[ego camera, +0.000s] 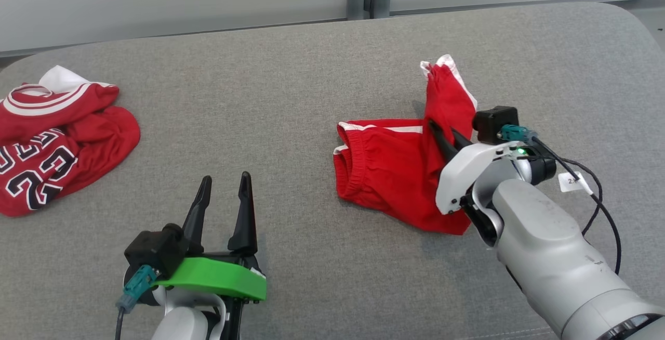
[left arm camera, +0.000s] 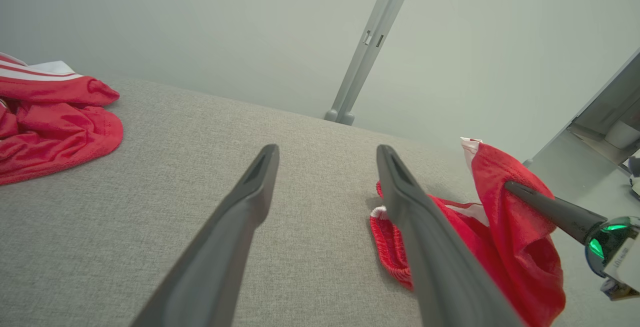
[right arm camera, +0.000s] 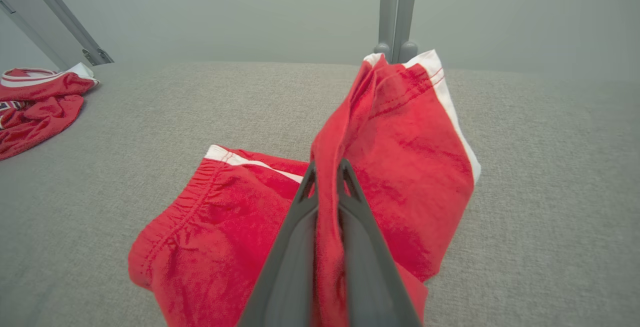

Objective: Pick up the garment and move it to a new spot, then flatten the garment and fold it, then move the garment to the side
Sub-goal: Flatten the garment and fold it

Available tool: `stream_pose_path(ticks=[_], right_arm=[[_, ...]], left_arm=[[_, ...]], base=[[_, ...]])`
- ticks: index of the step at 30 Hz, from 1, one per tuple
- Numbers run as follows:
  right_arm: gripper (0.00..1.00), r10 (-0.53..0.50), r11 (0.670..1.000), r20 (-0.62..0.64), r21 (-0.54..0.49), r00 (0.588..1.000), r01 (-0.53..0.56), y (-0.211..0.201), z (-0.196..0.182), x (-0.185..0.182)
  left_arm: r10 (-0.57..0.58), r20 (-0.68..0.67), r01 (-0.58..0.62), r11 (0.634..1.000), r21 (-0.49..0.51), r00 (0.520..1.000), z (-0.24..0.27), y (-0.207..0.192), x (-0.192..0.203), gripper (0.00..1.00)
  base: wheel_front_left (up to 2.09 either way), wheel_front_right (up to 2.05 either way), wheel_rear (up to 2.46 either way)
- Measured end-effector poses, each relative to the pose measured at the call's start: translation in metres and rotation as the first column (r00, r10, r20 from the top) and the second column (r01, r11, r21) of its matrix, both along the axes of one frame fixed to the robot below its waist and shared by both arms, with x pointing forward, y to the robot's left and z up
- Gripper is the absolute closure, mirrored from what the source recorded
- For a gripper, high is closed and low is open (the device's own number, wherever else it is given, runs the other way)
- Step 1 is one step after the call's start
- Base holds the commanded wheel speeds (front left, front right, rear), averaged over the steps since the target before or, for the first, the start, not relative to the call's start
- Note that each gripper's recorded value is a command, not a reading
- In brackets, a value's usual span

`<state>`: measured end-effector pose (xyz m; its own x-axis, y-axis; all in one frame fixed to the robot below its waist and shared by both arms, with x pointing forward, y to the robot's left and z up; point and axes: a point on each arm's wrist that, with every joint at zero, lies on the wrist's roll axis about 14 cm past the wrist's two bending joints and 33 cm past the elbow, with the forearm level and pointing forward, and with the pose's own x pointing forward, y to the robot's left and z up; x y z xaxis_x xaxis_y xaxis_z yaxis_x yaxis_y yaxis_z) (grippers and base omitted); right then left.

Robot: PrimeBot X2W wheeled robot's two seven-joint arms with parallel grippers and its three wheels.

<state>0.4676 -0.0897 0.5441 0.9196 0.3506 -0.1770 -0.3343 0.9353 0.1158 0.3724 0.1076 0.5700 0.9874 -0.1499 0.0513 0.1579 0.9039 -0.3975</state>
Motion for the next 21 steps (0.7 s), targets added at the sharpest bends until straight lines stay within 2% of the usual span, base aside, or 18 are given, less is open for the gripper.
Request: stream_pose_path(ticks=[8, 13, 21], right_arm=[[1.00, 0.176, 0.982, -0.032, -0.060, 0.984, -0.178, 0.057, -0.014, -0.017], [1.00, 0.242, 0.961, -0.067, -0.121, 0.968, -0.249, 0.072, -0.028, -0.026], [1.00, 0.311, 0.932, -0.098, -0.166, 0.945, -0.324, 0.089, -0.041, -0.038]], left_arm=[[0.035, -0.003, -0.035, 0.999, -0.004, 0.999, -0.002, 0.011, -0.002, 0.00], [0.049, -0.012, -0.049, 0.999, -0.004, 0.999, -0.005, 0.015, -0.001, 0.00], [0.059, -0.016, -0.059, 0.998, -0.005, 0.998, -0.007, 0.018, -0.001, 0.00]], base=[[0.00, 0.00, 0.00], [0.00, 0.00, 0.00], [0.00, 0.00, 0.00]])
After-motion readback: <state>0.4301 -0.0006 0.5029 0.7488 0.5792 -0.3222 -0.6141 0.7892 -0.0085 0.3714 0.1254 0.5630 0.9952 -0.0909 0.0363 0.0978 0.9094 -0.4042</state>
